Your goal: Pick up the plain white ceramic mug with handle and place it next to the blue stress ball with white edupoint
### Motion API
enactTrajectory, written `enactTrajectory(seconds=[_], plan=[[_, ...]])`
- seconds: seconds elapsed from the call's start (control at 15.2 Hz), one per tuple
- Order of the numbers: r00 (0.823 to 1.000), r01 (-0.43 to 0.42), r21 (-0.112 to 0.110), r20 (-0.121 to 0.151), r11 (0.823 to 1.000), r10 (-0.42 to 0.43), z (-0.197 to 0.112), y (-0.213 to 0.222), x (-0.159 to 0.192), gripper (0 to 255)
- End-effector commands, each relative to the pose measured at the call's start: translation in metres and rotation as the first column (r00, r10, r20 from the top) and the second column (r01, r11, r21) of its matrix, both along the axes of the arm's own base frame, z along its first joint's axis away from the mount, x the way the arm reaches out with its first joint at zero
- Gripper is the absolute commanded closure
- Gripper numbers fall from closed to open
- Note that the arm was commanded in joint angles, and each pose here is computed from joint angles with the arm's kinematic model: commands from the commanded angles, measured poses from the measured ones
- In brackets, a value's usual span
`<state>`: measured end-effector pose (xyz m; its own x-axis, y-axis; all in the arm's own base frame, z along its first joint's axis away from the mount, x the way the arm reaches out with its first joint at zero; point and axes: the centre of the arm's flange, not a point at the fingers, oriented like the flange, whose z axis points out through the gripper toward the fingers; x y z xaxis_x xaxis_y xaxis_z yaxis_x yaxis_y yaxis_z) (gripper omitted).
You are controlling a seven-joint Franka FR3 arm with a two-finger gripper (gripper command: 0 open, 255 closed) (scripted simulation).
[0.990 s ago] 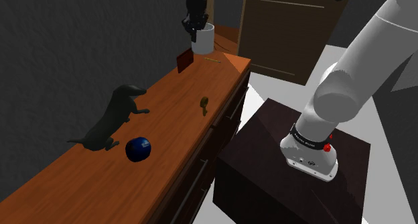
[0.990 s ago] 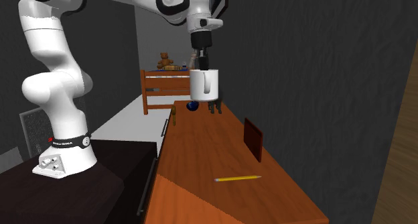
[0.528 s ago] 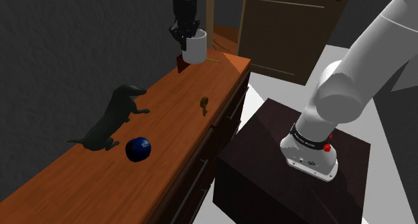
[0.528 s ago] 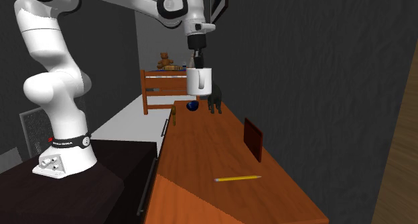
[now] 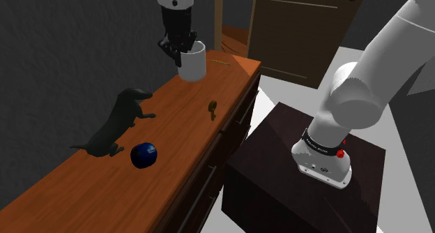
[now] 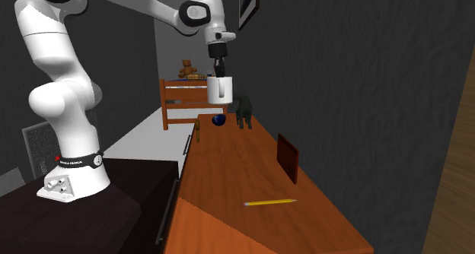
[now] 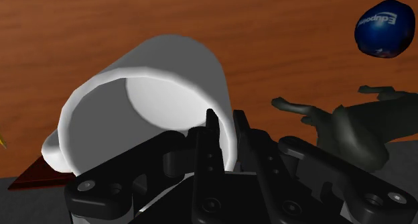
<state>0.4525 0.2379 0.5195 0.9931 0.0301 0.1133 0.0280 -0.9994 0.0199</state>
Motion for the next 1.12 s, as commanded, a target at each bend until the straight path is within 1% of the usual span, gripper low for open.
enactTrajectory(seconds=[0.0, 0.26, 0.33, 1.06], plan=[[1.0, 0.001, 0.0, 0.001, 1.0, -0.001, 0.001, 0.025, -0.009, 255], [1.0, 0.001, 0.0, 0.001, 1.0, -0.001, 0.001, 0.074, -0.028, 255], [1.0, 0.001, 0.0, 0.001, 1.0, -0.001, 0.002, 0.08, -0.03, 255], [1.0, 0.001, 0.0, 0.001, 1.0, -0.001, -0.057, 0.08, -0.03, 255]])
